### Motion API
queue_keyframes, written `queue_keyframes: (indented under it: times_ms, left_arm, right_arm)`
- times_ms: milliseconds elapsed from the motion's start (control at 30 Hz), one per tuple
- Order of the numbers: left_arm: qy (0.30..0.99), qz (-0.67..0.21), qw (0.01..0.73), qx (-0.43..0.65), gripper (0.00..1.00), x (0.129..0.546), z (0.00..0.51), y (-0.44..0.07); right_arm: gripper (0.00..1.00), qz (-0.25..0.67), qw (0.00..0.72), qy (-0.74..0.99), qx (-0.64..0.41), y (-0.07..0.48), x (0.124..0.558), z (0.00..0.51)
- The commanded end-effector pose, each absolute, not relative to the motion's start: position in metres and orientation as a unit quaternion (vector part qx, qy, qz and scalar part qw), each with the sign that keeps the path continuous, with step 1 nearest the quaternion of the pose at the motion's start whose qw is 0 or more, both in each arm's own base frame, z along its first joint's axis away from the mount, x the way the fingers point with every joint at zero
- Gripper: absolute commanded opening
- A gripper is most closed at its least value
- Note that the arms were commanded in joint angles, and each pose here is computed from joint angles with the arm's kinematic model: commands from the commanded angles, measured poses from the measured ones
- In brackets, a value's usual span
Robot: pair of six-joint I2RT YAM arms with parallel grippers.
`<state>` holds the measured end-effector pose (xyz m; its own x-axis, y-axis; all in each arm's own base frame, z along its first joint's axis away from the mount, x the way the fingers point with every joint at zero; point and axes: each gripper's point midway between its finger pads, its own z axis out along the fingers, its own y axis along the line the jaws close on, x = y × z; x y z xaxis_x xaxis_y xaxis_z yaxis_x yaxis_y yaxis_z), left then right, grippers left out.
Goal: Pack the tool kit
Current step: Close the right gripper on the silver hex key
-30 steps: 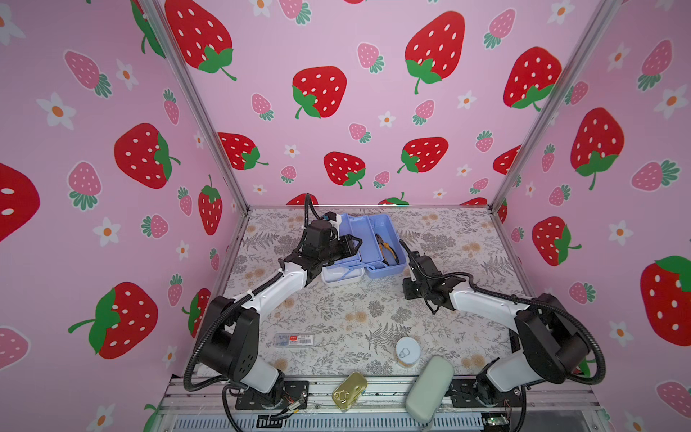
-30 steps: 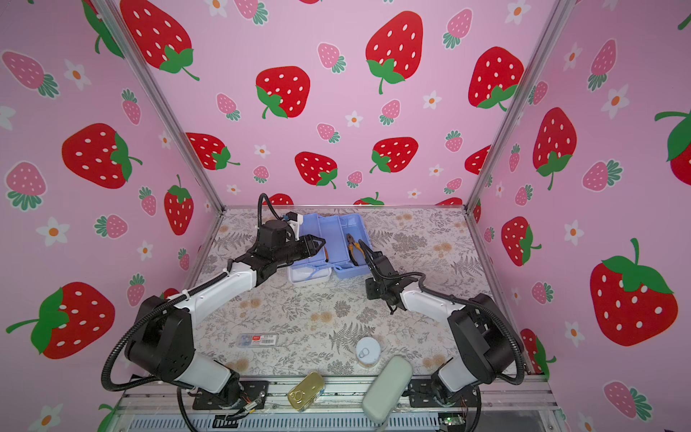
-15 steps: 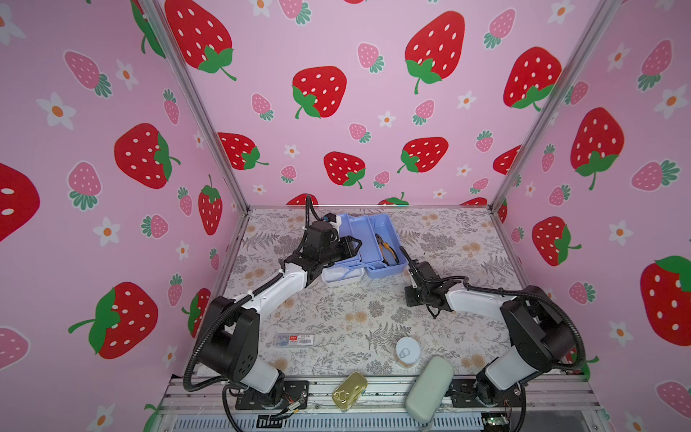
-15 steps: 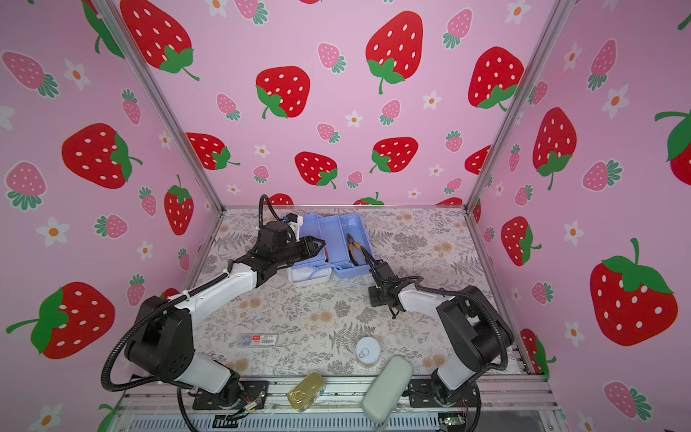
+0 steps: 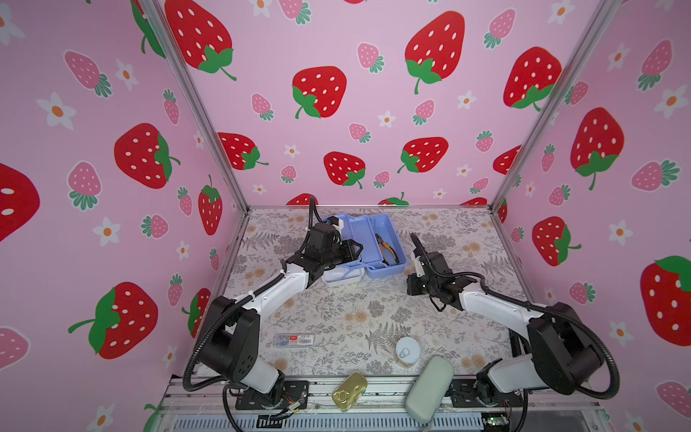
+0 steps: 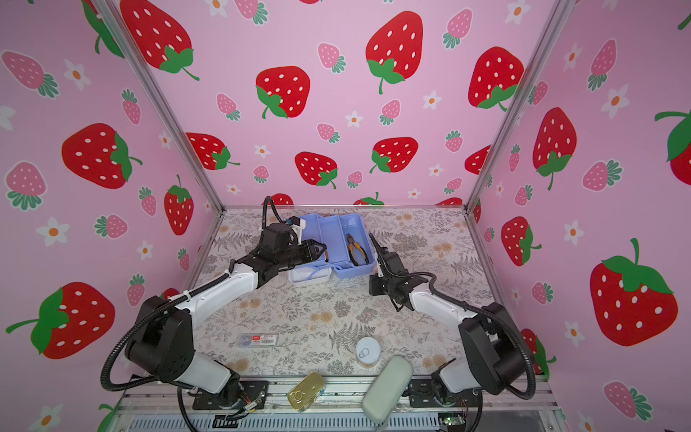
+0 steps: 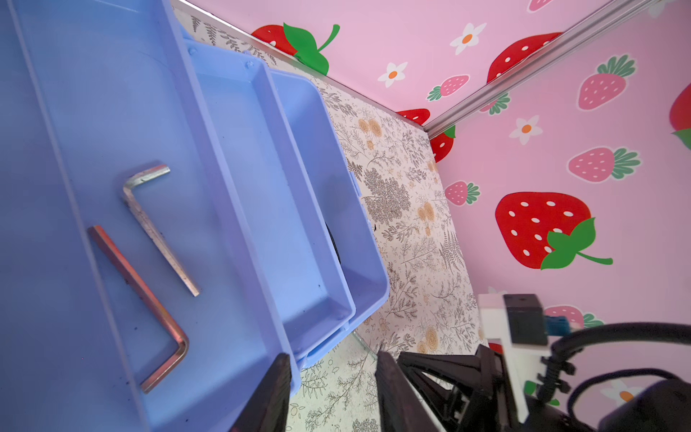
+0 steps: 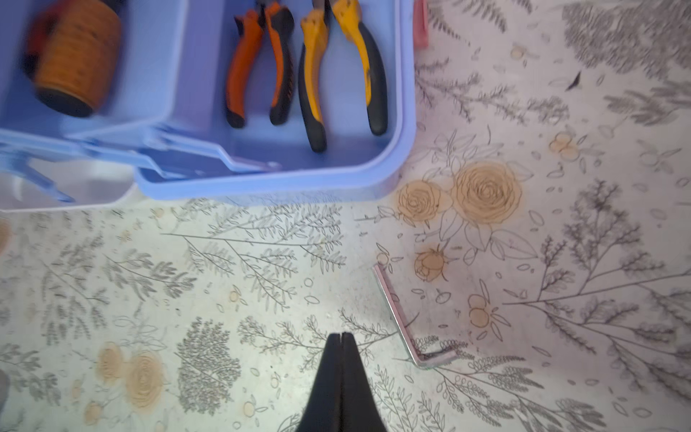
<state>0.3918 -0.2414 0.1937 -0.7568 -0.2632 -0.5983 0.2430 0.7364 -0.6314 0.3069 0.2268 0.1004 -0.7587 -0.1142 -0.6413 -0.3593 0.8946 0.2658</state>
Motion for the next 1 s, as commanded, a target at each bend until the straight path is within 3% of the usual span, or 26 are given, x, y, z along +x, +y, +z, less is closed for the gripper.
queue_keyframes:
  times_ms: [0, 200, 300, 333, 433, 533, 633, 900, 967]
  left_arm:
    - [0.863, -0.35, 0.363, 0.001, 0.41, 0.383, 0.207, -0.234]
    - [0.866, -0.331, 0.374, -0.007, 0.41, 0.374, 0.211, -0.221]
    - [0.865, -0.337, 0.371, -0.013, 0.41, 0.375, 0.208, -0.223]
    - [0.864, -0.342, 0.368, -0.014, 0.41, 0.376, 0.207, -0.226]
    - [0.866, -0.356, 0.352, -0.015, 0.41, 0.379, 0.202, -0.234]
    - [0.865, -0.36, 0.351, -0.01, 0.41, 0.38, 0.203, -0.239]
    - [0.866, -0.352, 0.354, -0.007, 0.41, 0.382, 0.203, -0.241]
    - [0.869, -0.355, 0.345, -0.002, 0.41, 0.388, 0.197, -0.248]
    - [0.871, -0.347, 0.346, -0.004, 0.41, 0.389, 0.195, -0.246]
  right_arm:
    - [0.0, 0.225, 0.338, 0.906, -0.123, 0.231, 0.306, 0.13]
    - [0.0, 0.248, 0.352, 0.892, -0.136, 0.231, 0.297, 0.155]
    - [0.0, 0.222, 0.338, 0.901, -0.157, 0.226, 0.294, 0.141]
    - [0.03, 0.199, 0.326, 0.911, -0.158, 0.22, 0.294, 0.129]
    - [0.27, 0.14, 0.29, 0.934, -0.156, 0.203, 0.293, 0.092]
    - [0.43, 0.123, 0.282, 0.938, -0.158, 0.199, 0.293, 0.074]
    - [0.51, 0.09, 0.29, 0.94, -0.158, 0.192, 0.303, 0.065]
    - [0.51, 0.068, 0.278, 0.942, -0.177, 0.2, 0.32, 0.042]
    - [0.46, 0.06, 0.267, 0.944, -0.185, 0.202, 0.322, 0.032]
